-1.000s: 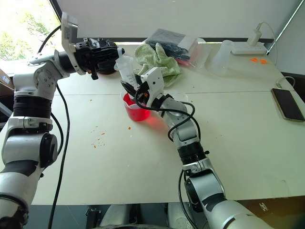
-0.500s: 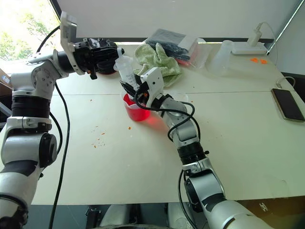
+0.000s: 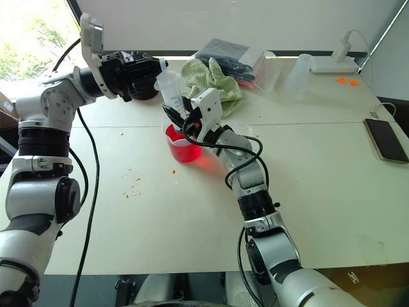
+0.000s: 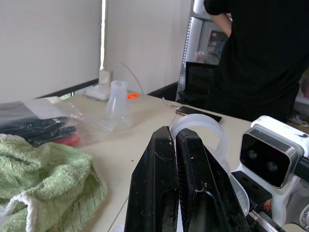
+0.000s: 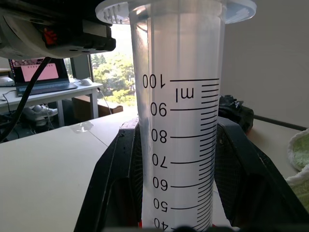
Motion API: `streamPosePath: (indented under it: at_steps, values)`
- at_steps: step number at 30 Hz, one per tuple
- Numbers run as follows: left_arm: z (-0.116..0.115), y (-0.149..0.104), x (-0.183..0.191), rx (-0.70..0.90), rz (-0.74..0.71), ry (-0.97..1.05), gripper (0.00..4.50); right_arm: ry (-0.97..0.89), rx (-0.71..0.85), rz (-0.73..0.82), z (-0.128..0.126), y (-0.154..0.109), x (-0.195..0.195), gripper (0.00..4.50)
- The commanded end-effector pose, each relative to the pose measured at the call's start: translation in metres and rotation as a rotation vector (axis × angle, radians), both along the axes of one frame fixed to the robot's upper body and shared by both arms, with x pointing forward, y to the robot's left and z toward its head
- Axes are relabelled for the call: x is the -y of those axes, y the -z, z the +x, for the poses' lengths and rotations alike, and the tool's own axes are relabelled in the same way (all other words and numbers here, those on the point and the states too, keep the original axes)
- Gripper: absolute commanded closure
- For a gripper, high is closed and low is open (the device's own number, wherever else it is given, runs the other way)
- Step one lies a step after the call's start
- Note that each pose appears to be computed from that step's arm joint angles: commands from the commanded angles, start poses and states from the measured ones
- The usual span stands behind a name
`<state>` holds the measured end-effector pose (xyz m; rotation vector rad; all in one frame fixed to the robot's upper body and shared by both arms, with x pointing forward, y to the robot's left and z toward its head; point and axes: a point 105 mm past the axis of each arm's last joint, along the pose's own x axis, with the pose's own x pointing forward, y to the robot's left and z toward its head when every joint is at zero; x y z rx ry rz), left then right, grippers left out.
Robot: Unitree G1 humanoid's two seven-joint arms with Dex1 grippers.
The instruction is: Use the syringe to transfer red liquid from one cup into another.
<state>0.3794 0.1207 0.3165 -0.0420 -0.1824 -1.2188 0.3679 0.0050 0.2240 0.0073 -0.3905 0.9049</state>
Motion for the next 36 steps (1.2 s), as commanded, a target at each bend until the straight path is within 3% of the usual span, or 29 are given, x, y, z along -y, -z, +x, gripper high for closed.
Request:
streamPosePath:
  at_steps: [1,36]
  values:
    - [-0.015,-0.048,0.002,0.141,-0.094,0.028,4.48,-0.074,0.002,-0.011,-0.012,0.005,-0.018,3.1]
    - [-0.02,-0.083,0.004,0.198,-0.186,0.007,4.48,-0.098,-0.039,-0.036,-0.018,0.023,-0.023,3.1]
